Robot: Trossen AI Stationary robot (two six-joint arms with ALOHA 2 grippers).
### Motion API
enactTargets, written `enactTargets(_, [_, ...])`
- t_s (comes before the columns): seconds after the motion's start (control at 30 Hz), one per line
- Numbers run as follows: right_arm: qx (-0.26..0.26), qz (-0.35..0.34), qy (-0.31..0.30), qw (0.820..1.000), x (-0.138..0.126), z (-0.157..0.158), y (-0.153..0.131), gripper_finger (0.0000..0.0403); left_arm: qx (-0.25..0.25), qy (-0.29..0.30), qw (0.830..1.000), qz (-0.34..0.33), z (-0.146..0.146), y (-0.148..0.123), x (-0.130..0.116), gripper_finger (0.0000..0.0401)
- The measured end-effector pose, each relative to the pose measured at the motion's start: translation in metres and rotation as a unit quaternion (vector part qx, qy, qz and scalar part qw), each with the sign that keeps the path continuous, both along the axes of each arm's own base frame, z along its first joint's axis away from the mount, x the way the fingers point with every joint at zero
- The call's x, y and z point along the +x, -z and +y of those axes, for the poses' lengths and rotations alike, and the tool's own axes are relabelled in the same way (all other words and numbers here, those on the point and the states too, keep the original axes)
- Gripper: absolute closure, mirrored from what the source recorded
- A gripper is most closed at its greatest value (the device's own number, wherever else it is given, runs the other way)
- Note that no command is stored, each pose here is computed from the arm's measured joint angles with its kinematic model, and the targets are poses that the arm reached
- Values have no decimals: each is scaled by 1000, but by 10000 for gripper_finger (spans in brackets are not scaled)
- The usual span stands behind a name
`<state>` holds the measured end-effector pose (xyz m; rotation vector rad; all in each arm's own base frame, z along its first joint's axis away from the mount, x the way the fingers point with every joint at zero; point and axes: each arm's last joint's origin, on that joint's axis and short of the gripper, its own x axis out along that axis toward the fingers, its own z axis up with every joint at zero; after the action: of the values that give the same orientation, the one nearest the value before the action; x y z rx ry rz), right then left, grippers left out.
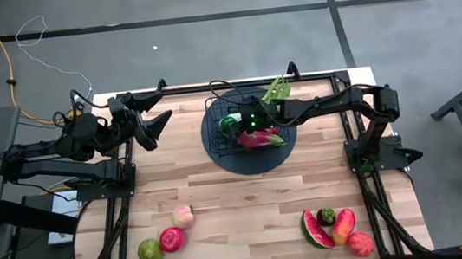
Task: Build produce basket
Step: Put the lime into the wire basket, then put the pear into the wire basket
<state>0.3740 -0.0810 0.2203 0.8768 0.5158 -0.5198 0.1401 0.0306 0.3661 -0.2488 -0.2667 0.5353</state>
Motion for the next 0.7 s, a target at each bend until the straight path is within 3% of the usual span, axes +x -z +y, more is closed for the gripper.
enactTargets(0.23, [-3, 2, -2, 1000, 0, 0, 0, 101, 0, -1, 1000, 0, 0, 0, 0, 27])
enactTargets(0.47, [-19, 6, -15, 1000, 0, 0, 0, 13, 0, -1, 1000, 0, 0, 0, 0, 27])
enactTargets(0.7, [-44, -7, -40, 998, -8, -5, -17, 18, -2, -10, 1000, 0, 0, 0, 0, 27])
